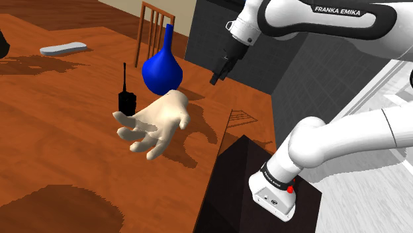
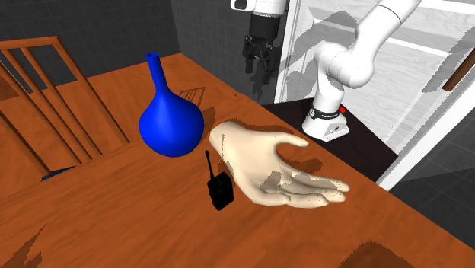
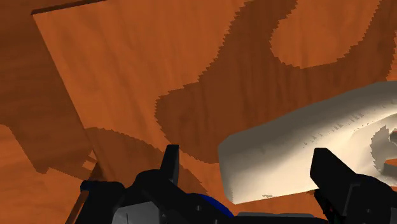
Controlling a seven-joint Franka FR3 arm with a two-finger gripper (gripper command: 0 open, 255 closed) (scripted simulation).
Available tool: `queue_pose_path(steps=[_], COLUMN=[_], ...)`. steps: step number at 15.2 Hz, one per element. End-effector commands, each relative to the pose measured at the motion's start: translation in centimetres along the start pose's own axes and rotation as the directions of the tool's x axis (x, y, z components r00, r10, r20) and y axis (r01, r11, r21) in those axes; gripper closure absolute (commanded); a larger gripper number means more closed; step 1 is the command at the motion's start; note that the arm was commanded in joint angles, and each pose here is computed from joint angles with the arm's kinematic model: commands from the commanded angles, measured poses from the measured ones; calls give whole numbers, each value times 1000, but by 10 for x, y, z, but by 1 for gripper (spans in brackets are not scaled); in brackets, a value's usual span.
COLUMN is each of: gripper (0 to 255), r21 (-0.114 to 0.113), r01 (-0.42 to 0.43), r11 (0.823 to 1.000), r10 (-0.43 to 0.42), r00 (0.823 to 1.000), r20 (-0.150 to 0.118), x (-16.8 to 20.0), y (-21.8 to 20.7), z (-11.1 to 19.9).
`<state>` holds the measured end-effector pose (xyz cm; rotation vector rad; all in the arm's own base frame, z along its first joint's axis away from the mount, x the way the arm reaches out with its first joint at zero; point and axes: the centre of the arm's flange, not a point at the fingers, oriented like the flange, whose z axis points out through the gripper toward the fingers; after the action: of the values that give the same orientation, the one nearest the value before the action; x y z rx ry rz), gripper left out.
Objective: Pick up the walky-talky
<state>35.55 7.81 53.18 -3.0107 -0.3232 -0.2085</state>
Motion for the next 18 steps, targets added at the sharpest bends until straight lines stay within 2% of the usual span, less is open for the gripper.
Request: queue_pose_path(steps=[1,9,18], gripper=[0,0,0], r21=[4,13,16], r01=[16,82,157], r11=[1000,997,987], r10=[-16,-80,-149], r00=[1000,989,962], r20=[-27,-123,-230], x=[14,67,128], y=[-15,-78,-155], z=[13,60,105])
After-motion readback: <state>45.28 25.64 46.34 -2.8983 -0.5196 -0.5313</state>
